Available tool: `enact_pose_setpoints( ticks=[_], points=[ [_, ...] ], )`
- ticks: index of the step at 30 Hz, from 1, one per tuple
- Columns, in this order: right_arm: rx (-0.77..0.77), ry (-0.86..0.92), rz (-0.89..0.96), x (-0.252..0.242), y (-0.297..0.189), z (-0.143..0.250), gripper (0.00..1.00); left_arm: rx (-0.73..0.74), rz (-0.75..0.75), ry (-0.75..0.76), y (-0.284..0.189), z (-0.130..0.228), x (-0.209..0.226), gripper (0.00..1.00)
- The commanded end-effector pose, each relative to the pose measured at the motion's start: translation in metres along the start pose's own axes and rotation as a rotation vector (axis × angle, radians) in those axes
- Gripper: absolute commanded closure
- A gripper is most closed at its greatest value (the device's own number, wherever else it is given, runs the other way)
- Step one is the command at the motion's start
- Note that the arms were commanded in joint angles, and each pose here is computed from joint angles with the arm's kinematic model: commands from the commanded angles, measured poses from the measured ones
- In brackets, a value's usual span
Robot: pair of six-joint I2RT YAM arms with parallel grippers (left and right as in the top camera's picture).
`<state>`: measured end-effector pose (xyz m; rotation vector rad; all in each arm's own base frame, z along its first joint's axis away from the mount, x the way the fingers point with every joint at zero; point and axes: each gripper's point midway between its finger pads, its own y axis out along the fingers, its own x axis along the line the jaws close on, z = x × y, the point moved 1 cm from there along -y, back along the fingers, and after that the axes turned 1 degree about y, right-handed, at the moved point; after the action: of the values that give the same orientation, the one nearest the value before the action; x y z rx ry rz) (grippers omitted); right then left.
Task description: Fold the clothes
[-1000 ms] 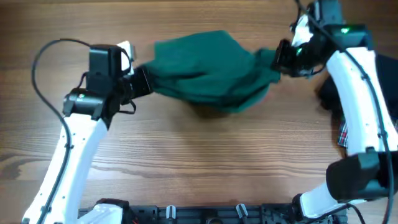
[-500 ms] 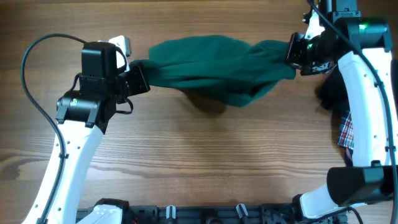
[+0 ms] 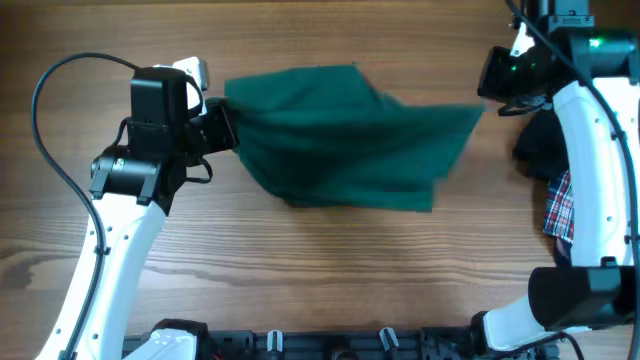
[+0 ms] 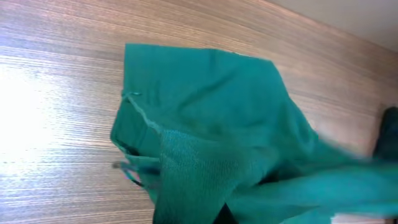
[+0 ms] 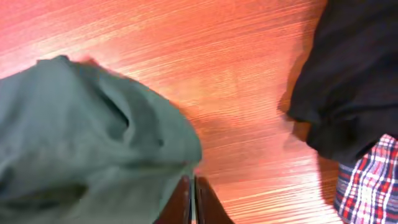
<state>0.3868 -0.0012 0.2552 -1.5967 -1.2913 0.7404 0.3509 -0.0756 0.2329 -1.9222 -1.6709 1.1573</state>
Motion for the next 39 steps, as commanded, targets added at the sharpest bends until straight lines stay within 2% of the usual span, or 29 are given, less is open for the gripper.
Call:
enact_pose_setpoints(
  ticks=[1, 7, 8, 11, 13, 16, 18, 19, 20, 23, 25, 34, 39],
  points=[
    [-0.023, -0.031, -0.097, 0.013, -0.009, -0.006, 0.96, -0.037, -0.013, 0.020, -0.007, -0.010, 0.001, 0.96],
    [0.015, -0.035, -0.152, 0.020, -0.010, 0.002, 0.95, -0.046, -0.010, 0.022, -0.007, -0.012, 0.000, 0.96],
    [0.047, -0.027, -0.143, 0.018, -0.009, 0.009, 0.89, -0.046, -0.010, 0.022, -0.007, -0.012, 0.000, 0.96],
    [0.184, -0.018, -0.105, 0.009, -0.001, 0.041, 0.77, -0.041, -0.012, 0.020, -0.007, -0.011, 0.001, 0.96],
    [0.287, -0.010, -0.131, 0.011, 0.012, 0.065, 0.76, -0.039, -0.012, 0.020, -0.007, -0.010, 0.001, 0.96],
    [0.465, -0.026, -0.305, 0.031, 0.048, 0.114, 0.77, -0.039, -0.012, 0.021, -0.007, -0.010, 0.001, 0.96],
    [0.525, -0.022, -0.430, 0.045, 0.066, 0.137, 0.74, -0.039, -0.012, 0.020, -0.007, -0.010, 0.001, 0.96],
    [0.539, -0.018, -0.485, 0.050, 0.075, 0.147, 0.71, -0.038, -0.013, 0.020, -0.007, -0.010, 0.001, 0.96],
    [0.550, -0.012, -0.542, 0.055, 0.088, 0.159, 0.63, -0.038, -0.013, 0.020, -0.007, -0.010, 0.001, 0.96],
    [0.573, 0.019, -0.570, 0.054, 0.109, 0.182, 0.37, -0.038, -0.013, 0.020, -0.007, -0.010, 0.001, 0.96],
    [0.596, 0.031, -0.563, 0.051, 0.115, 0.193, 0.26, -0.036, -0.014, 0.020, -0.007, -0.009, 0.001, 0.96],
    [0.591, 0.052, -0.562, 0.042, 0.146, 0.227, 0.27, -0.032, -0.015, 0.019, -0.006, -0.009, 0.002, 0.96],
    [0.528, 0.026, -0.590, 0.046, 0.153, 0.219, 0.28, -0.033, -0.014, 0.019, -0.006, -0.009, 0.002, 0.96]
  ],
)
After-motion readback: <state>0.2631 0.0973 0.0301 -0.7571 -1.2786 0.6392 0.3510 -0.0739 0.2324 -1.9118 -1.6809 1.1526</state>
